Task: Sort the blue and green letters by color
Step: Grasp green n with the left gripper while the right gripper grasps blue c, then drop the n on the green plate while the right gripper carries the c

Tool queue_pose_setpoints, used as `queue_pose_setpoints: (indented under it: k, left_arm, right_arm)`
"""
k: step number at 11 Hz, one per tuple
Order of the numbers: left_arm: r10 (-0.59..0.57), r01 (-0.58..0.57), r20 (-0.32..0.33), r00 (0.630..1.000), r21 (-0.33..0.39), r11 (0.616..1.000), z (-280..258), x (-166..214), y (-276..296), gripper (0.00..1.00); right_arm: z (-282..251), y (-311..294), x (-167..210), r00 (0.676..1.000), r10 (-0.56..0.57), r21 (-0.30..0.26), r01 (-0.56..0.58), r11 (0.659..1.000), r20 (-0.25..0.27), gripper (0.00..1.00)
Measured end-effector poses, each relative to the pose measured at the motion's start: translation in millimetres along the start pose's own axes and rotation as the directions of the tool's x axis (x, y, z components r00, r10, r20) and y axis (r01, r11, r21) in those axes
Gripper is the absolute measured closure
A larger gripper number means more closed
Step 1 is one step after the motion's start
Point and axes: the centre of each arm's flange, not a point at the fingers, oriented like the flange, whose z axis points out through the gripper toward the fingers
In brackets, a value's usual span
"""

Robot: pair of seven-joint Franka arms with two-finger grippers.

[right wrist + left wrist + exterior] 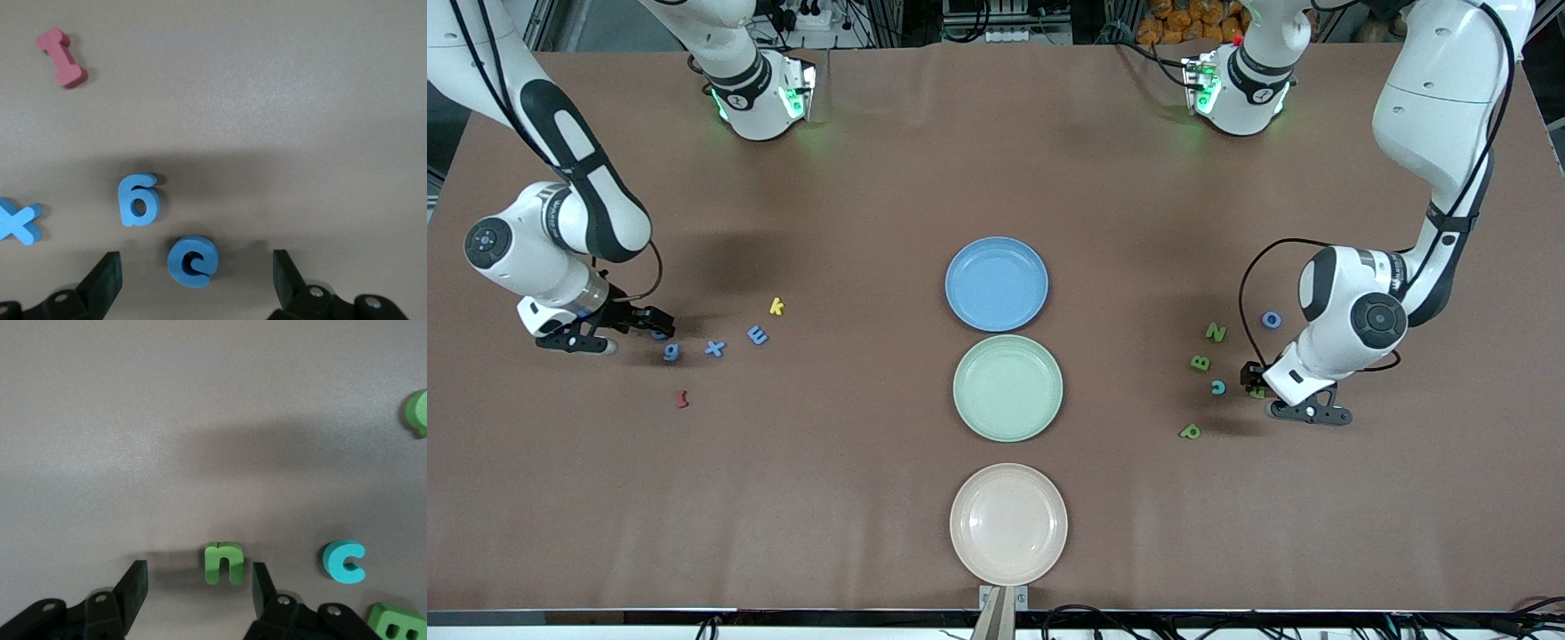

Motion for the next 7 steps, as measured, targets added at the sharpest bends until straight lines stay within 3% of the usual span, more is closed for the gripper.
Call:
queue_pose_setpoints:
  k: [3,6,7]
  left_arm:
    - [0.000,0.000,-0.002,1.000,-0.001,1.000,3,0,0,0.28]
    - [0.002,-0.002,-0.012,1.000,-0.005,1.000,8,0,2,0.38]
    - [0.004,-0.004,-0.014,1.000,-0.006,1.000,7,1,3,0.46]
  right_arm:
    - [10,-2,-4,1.000,0.000,0.005,0.000,1.000,0.011,0.00]
    - [15,-3,-11,1.000,-0.001,0.008,0.001,1.000,0.025,0.00]
    - [17,-4,-13,1.000,-0.001,0.009,0.001,1.000,0.029,0.00]
